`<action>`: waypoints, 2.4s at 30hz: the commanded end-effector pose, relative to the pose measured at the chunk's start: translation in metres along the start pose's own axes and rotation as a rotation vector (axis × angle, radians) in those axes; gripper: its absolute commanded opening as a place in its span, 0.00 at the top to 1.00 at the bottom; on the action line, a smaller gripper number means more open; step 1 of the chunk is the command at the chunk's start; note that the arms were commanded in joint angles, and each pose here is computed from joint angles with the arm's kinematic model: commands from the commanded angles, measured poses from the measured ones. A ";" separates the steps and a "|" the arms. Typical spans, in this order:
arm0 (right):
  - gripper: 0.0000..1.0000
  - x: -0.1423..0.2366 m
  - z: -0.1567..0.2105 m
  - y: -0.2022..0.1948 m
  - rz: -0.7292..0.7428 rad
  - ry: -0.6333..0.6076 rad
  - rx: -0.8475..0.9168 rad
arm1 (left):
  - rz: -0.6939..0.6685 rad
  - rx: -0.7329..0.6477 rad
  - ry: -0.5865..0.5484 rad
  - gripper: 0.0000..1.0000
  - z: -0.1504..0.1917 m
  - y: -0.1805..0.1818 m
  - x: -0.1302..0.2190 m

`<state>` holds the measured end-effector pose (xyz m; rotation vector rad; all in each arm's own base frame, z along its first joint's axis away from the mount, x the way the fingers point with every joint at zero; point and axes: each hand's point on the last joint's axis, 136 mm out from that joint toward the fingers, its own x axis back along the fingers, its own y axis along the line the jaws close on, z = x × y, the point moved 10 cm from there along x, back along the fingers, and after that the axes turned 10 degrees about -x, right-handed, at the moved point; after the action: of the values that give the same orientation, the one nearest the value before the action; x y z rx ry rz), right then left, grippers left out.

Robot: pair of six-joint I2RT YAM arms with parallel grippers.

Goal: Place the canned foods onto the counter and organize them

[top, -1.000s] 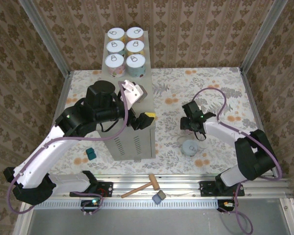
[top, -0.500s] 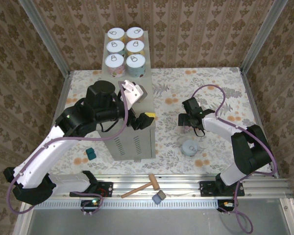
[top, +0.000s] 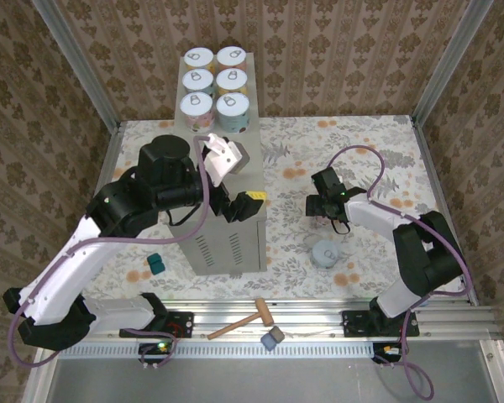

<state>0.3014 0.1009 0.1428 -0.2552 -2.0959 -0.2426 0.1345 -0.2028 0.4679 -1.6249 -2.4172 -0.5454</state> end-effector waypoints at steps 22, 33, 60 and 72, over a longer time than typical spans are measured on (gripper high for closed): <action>0.33 0.050 -0.027 0.003 -0.074 -0.082 0.042 | -0.003 -0.061 0.004 0.00 -0.005 -0.004 0.022; 0.33 0.140 -0.058 0.008 -0.264 -0.129 0.162 | -0.016 -0.091 0.031 0.00 -0.005 -0.007 0.039; 0.33 0.329 -0.078 0.050 -0.708 -0.264 0.507 | -0.186 -0.115 0.100 0.00 -0.002 0.001 0.067; 0.33 0.333 -0.077 0.087 -0.745 -0.221 0.605 | -0.200 -0.124 0.095 0.00 0.001 -0.001 0.074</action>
<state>0.2267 0.1872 0.4560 0.8186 -2.2530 -0.0101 0.1080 -0.1442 0.4895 -1.3814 -2.5028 -0.7772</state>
